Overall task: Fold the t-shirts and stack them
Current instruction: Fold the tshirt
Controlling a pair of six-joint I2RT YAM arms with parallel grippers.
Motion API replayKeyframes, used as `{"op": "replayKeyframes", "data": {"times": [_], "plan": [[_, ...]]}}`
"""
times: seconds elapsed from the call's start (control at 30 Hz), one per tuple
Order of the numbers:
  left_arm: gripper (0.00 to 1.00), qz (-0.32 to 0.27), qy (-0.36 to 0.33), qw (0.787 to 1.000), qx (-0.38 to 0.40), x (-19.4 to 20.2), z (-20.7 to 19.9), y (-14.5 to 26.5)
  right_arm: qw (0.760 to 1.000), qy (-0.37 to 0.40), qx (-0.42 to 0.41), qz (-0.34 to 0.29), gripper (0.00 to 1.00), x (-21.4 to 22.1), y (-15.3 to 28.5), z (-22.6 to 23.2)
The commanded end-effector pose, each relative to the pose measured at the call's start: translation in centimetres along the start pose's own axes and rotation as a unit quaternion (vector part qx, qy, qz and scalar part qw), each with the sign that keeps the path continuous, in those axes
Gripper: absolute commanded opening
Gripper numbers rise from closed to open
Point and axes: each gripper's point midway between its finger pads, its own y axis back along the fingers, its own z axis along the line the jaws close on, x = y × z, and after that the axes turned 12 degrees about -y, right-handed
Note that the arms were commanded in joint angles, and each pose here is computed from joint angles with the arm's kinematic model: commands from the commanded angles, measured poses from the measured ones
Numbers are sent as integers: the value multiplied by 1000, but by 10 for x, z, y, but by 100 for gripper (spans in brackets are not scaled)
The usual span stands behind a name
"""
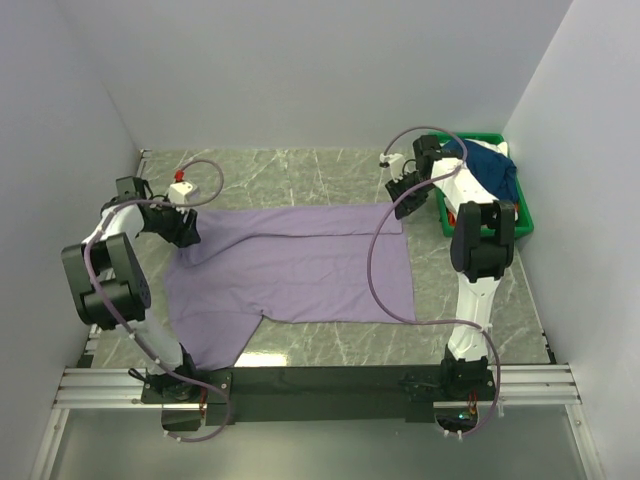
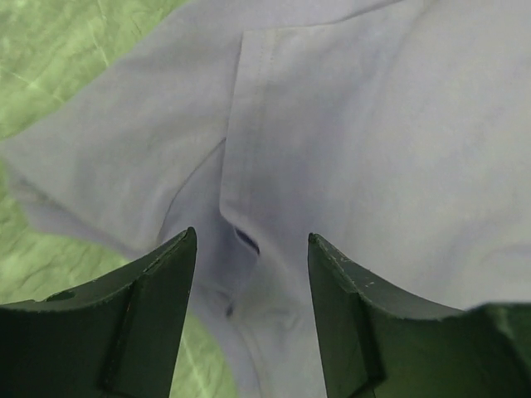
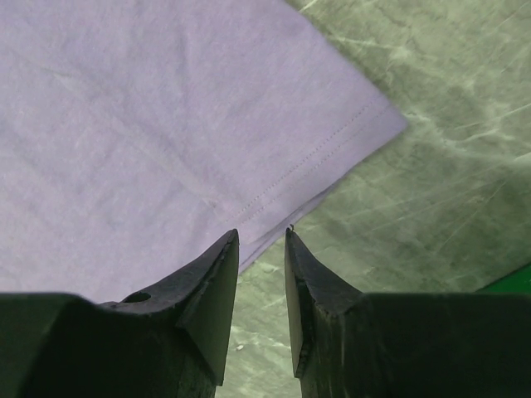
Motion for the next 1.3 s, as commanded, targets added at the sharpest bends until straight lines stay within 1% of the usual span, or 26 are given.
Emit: {"op": "replayKeyframes", "data": {"times": [0.0, 0.07, 0.17, 0.2, 0.27, 0.3, 0.37, 0.4, 0.43, 0.5, 0.53, 0.57, 0.67, 0.7, 0.77, 0.8, 0.87, 0.9, 0.93, 0.97, 1.0, 1.03, 1.1, 1.13, 1.23, 1.27], "plan": [[61, 13, 24, 999, -24, -3, 20, -8, 1000, -2, 10, 5, 36, -3, -1, 4], [60, 27, 30, 999, -19, 4, 21, -12, 1000, -3, 9, 13, 36, 1, -6, 5], [56, 44, 31, 999, -7, 14, 14, -13, 1000, -6, 10, 15, 36, 2, -8, 4], [47, 48, 36, 998, 8, 16, 6, -12, 1000, -6, 11, 14, 36, 1, -8, 4], [36, 50, 21, 998, 26, 16, -3, -9, 1000, -6, 11, 15, 36, 1, -9, 4], [27, 46, 19, 998, 37, 15, -9, -8, 1000, -6, 13, 15, 35, 0, -9, 3], [20, 46, 1, 997, 62, 16, -25, 0, 1000, -7, 12, 18, 35, 1, -8, 4], [14, 45, -6, 996, 73, 16, -32, 3, 1000, -7, 13, 16, 35, 0, -7, 3], [12, 43, -31, 995, 81, 17, -40, 8, 1000, -6, 13, 15, 34, -1, -6, 3], [8, 47, -48, 993, 96, 21, -55, 15, 1000, -5, 14, 14, 34, -1, -4, 4], [7, 47, -80, 991, 102, 25, -63, 19, 1000, -5, 14, 14, 34, -1, -4, 4], [7, 49, -91, 988, 114, 29, -73, 22, 1000, -5, 12, 16, 33, 0, -4, 5], [8, 62, -158, 978, 125, 45, -92, 29, 1000, -4, 10, 19, 33, 3, -4, 6], [12, 68, -178, 974, 125, 51, -95, 30, 1000, -5, 11, 21, 33, 5, -4, 5], [16, 82, -219, 964, 126, 64, -103, 32, 1000, -3, 13, 22, 33, 7, -4, 5], [24, 82, -228, 962, 123, 65, -103, 33, 1000, -3, 13, 22, 33, 7, -4, 5], [33, 68, -242, 962, 110, 56, -101, 34, 1000, -3, 12, 23, 33, 8, -3, 5], [42, 56, -242, 964, 95, 48, -94, 34, 1000, -2, 11, 24, 33, 7, -3, 6], [46, 44, -228, 969, 82, 36, -87, 35, 1000, -3, 10, 23, 33, 7, -3, 6], [56, 15, -217, 973, 80, 21, -85, 34, 1000, -4, 9, 23, 33, 6, -3, 7], [58, 2, -205, 976, 72, 11, -79, 33, 1000, -4, 9, 21, 33, 4, -2, 6], [59, -11, -165, 985, 50, -6, -61, 29, 1000, -5, 8, 21, 33, 4, -2, 6], [60, -31, -135, 989, 44, -24, -49, 23, 1000, -8, 5, 20, 33, 2, -2, 6], [60, -38, -98, 994, 30, -34, -32, 16, 1000, -9, 5, 20, 33, 2, -2, 7], [56, -43, -53, 997, 38, -48, -18, -1, 1000, -12, 4, 19, 33, 2, -2, 7], [55, -44, -47, 997, 48, -52, -20, -7, 1000, -11, 5, 18, 33, 0, -2, 8]]}}
